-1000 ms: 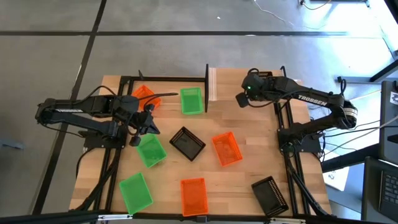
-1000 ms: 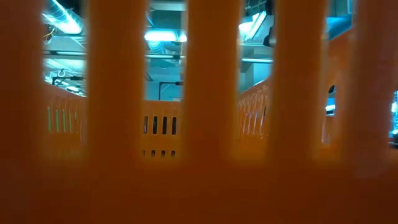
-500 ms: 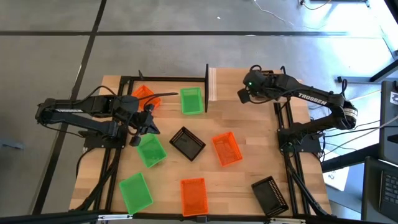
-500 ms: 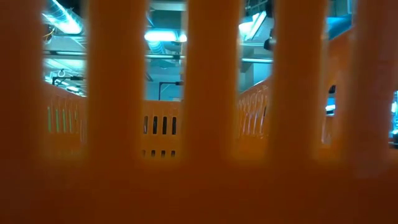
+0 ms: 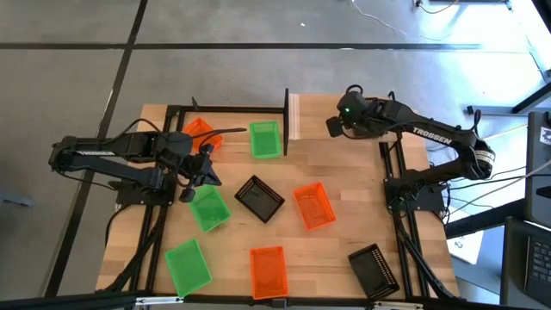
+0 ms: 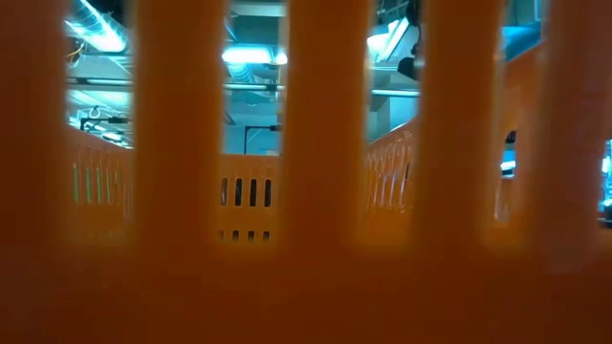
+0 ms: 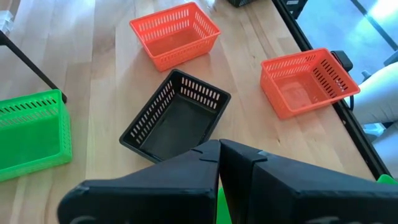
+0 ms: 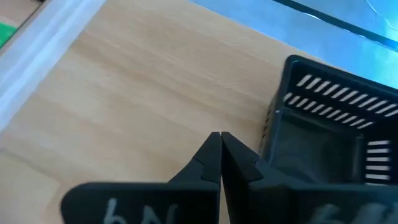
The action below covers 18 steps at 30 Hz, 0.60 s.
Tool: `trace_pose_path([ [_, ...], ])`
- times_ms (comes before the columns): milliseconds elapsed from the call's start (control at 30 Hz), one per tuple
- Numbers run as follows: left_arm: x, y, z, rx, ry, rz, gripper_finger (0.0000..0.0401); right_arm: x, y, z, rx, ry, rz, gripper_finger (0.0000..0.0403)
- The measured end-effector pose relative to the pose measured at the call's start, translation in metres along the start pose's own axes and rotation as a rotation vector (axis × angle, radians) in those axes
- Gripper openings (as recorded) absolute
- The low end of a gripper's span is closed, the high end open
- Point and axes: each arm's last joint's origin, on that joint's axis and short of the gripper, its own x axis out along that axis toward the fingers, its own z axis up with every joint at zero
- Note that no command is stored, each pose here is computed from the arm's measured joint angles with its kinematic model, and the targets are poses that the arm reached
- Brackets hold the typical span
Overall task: Stack baskets on shelf by color
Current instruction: Put the top right black bin on the shelf
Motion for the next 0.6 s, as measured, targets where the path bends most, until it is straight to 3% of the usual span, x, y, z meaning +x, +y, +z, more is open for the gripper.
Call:
trace_pose_path([
  [600,0.000,0.000,0.000,0.000,0.000,0.000,0.0000,0.006,-0.016,0.002,0.025,0.042,-0.066,0.0000],
])
